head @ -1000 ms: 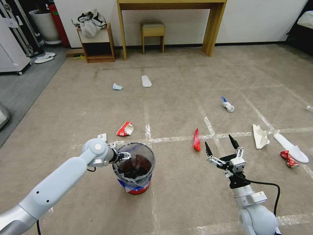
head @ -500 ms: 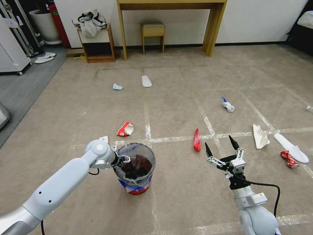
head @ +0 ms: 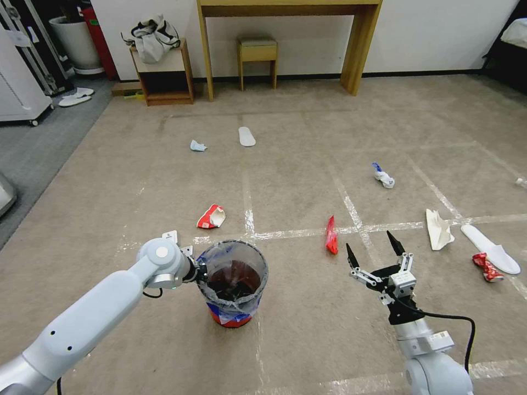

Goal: Pick up the trash bin and place the garbage on the floor into it.

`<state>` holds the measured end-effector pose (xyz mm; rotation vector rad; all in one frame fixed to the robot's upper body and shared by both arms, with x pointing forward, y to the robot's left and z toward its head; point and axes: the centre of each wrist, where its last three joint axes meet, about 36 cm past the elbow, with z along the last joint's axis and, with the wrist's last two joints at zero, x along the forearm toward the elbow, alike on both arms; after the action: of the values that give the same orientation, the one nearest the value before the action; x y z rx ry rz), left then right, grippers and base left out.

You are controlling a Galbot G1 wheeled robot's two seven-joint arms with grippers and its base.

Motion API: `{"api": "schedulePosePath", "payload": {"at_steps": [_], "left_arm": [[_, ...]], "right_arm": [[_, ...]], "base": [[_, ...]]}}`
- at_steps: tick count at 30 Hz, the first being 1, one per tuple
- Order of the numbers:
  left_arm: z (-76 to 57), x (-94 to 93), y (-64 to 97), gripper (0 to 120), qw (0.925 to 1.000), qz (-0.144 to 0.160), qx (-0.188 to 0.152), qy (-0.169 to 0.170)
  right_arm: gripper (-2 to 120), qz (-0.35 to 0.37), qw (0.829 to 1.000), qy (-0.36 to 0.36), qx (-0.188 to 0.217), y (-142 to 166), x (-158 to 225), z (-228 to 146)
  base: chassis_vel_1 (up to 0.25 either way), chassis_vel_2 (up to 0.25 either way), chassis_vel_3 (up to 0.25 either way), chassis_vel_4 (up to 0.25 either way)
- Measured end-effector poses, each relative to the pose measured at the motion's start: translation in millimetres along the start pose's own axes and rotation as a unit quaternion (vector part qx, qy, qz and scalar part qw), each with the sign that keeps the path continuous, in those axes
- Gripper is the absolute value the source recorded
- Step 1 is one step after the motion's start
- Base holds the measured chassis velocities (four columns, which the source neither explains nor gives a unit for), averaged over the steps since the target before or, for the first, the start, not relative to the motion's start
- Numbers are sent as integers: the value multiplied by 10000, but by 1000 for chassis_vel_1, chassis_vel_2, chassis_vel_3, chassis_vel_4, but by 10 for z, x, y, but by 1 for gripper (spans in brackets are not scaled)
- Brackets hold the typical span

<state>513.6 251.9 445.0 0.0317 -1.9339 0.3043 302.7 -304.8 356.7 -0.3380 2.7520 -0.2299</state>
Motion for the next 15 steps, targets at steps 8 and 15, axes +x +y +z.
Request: {"api": "schedulePosePath", "payload": {"at_steps": [8,15], "left_arm": [[71,68,16,1,10000,10,-35,-28],[141,84,57,1,9999,-29,-1,-126]], "right_arm": [[100,5,10000,-42,29,-16,14,-72],[100,20,10000,-19,5,-9,40,-75]], "base": [[0,0,0,0],[0,0,0,0]]}}
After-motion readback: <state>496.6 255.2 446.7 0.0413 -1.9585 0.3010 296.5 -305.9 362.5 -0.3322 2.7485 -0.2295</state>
